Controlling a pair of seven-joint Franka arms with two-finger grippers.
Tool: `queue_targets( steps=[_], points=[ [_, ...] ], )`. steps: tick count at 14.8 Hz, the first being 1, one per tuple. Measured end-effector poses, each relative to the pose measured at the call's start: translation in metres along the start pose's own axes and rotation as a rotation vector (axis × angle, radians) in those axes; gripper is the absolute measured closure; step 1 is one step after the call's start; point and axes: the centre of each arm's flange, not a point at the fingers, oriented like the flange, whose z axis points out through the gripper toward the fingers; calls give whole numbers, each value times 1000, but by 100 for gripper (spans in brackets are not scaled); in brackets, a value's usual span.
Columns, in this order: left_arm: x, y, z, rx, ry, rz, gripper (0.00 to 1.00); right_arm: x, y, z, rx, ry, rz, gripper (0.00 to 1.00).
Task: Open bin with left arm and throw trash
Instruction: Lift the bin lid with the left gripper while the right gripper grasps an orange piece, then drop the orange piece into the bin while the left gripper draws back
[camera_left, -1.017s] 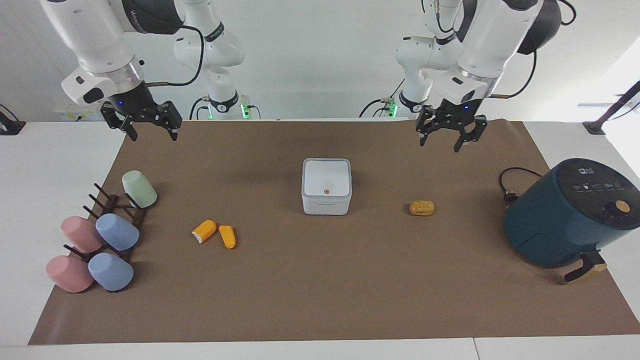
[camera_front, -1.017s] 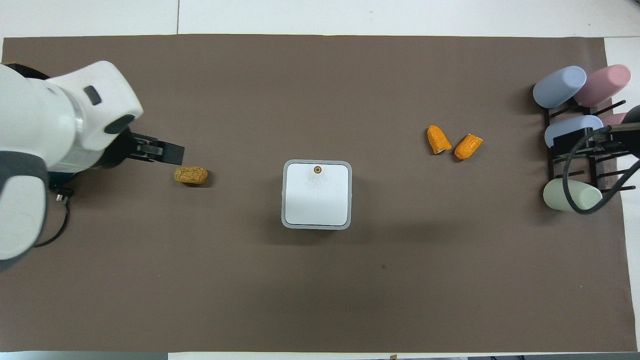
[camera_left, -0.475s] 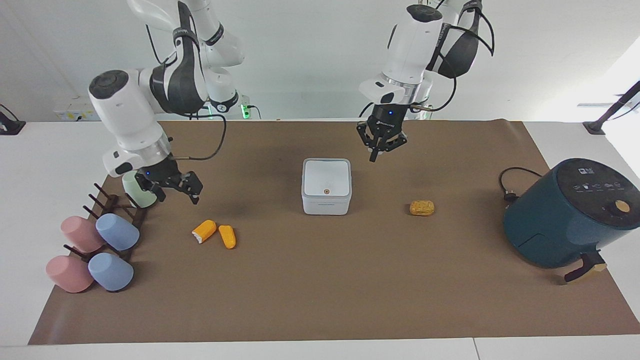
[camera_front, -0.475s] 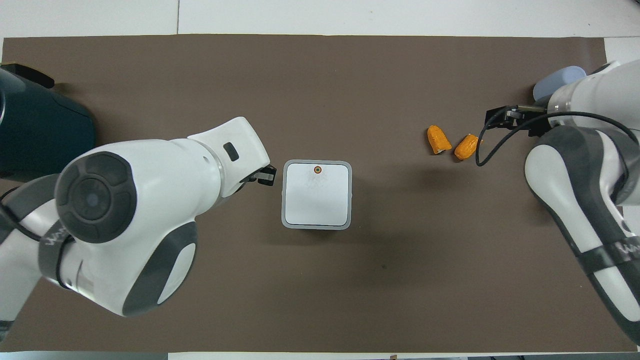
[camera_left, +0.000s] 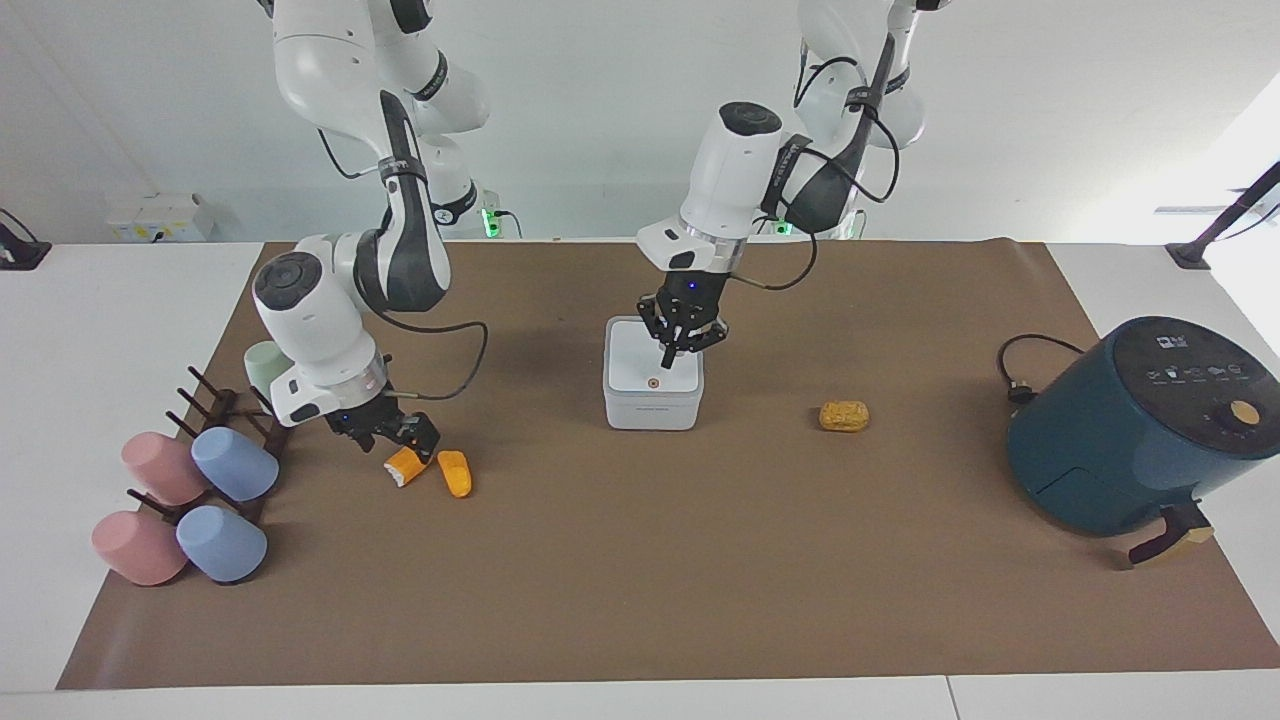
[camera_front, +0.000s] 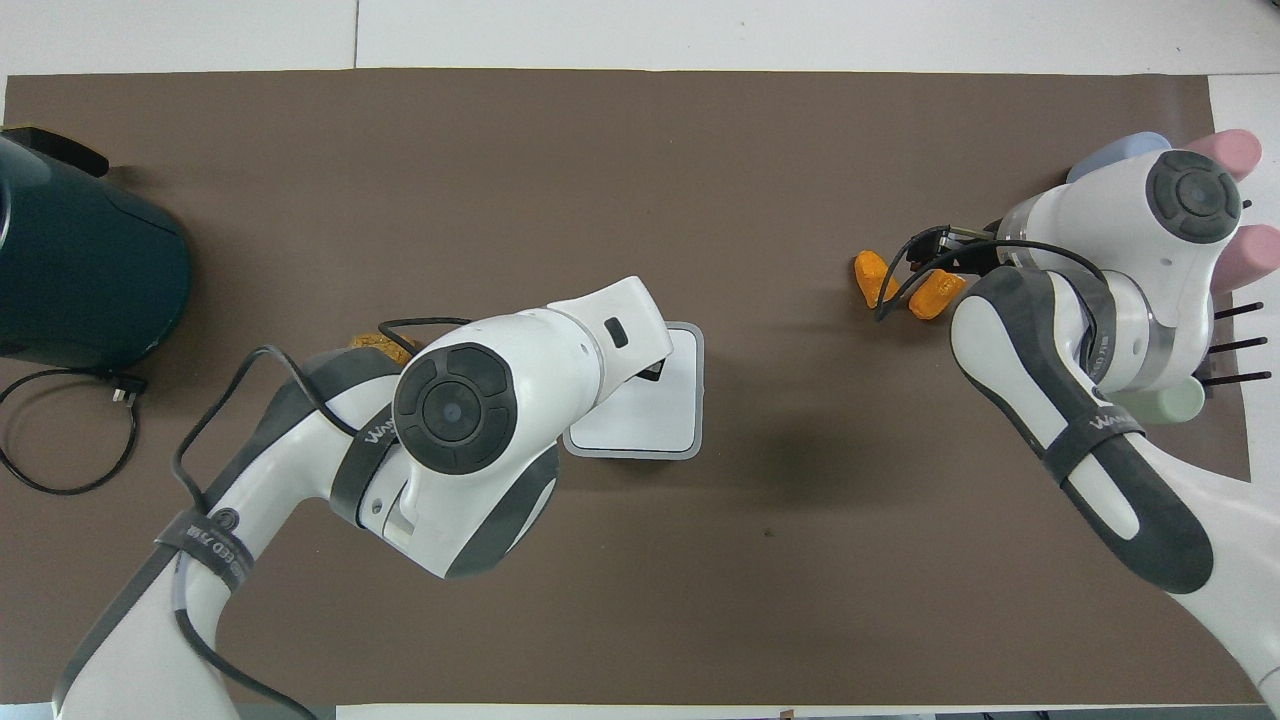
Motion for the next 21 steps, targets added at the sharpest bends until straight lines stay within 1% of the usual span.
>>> queue_targets(
  steps=[3,6,7,8,9,10,11,12,13,15,16,17,18,19,20,21],
  points=[
    [-4,-1,23,5,-21,1,99,-1,0,21,-10,-25,44,0],
    [-5,3,26,3,-21,6,99,0,5,21,-11,-26,45,3],
    [-5,3,26,4,-23,7,99,0,6,22,-12,-27,45,10],
    [-6,3,25,5,-29,8,99,-1,7,24,-13,-31,45,24],
    [-7,4,23,7,-42,9,99,-2,7,27,-15,-37,45,35],
    [-8,3,17,13,-64,9,99,-3,7,30,-17,-43,43,46],
    [-12,2,9,22,-100,8,99,-4,5,31,-19,-51,41,56],
    [-15,0,-1,32,-137,6,99,-4,4,28,-25,-67,35,63],
    [-19,-4,-13,41,-168,2,99,-1,1,19,-32,-93,21,63],
    [-23,-20,-43,61,-221,-23,99,10,-8,-15,-38,-134,-23,63],
    [-24,-34,-61,70,-239,-42,94,13,-15,-36,-35,-141,-42,63],
    [-25,-51,-79,78,-255,-56,94,13,-25,-57,-27,-138,-62,63],
    [-27,-71,-97,84,-273,-59,90,7,-42,-77,-15,-133,-89,63],
    [-30,-91,-112,86,-292,-48,81,-5,-65,-93,-1,-132,-115,63],
    [-33,-111,-126,85,-307,-23,70,-22,-97,-109,10,-131,-106,63],
    [-35,-130,-137,83,-314,-5,58,-42,-134,-122,17,-124,-68,63]
  ],
)
